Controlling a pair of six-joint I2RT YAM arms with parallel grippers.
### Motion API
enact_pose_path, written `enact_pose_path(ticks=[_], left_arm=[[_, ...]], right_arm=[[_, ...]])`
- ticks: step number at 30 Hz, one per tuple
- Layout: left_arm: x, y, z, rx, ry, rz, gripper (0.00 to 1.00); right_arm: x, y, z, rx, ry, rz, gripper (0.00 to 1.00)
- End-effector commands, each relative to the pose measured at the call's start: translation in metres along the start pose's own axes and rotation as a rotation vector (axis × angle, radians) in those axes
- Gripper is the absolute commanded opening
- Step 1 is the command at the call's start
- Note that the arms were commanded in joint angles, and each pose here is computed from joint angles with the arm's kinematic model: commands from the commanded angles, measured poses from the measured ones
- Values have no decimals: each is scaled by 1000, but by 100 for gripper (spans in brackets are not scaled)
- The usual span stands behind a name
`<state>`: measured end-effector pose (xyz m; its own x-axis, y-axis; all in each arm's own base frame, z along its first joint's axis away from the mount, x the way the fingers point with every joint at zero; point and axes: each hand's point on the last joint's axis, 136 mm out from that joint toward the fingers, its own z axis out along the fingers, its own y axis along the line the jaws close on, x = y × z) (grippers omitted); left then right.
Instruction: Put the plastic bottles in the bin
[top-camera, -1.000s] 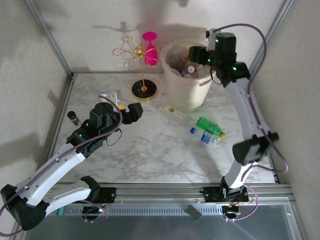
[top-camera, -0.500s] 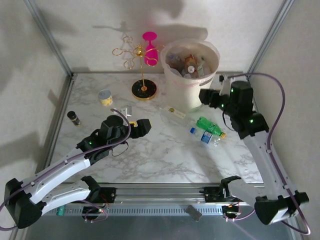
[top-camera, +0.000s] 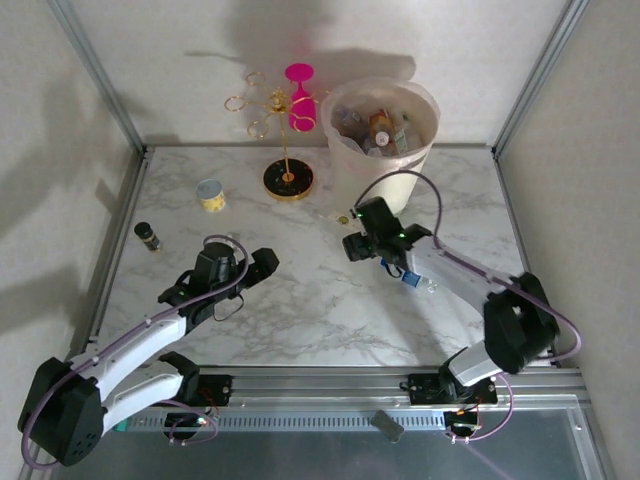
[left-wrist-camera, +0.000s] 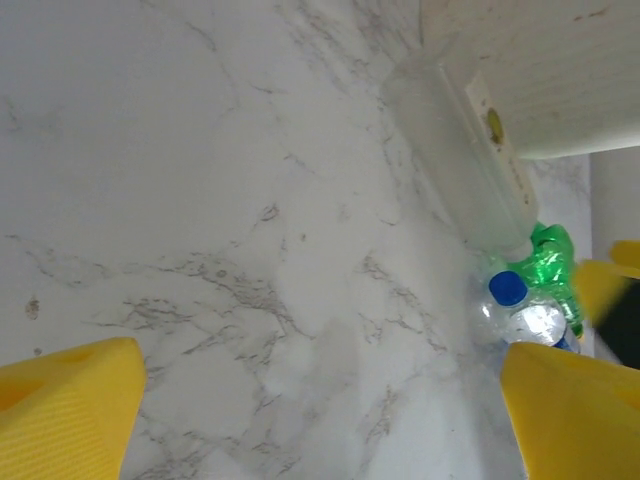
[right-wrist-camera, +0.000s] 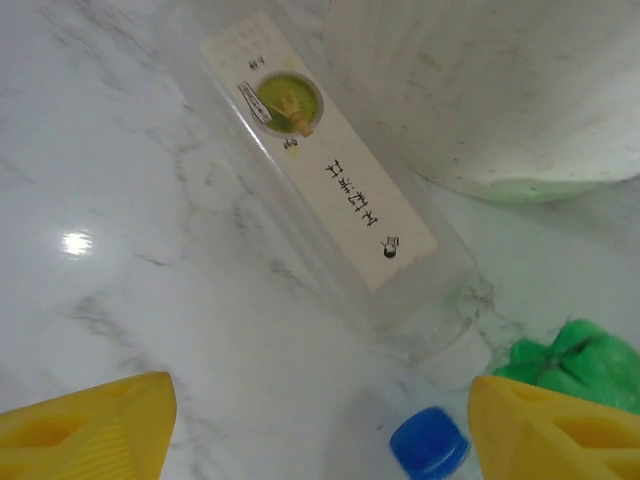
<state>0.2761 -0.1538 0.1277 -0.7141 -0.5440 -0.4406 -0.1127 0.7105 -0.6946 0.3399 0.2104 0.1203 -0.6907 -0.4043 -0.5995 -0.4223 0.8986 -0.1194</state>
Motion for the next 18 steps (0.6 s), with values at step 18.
enact_pose_path(ticks=[18], left_arm=[[-23,-33,-20,82,-47,59,92]], right_arm=[[-37,12,97,139,141,-371,82]])
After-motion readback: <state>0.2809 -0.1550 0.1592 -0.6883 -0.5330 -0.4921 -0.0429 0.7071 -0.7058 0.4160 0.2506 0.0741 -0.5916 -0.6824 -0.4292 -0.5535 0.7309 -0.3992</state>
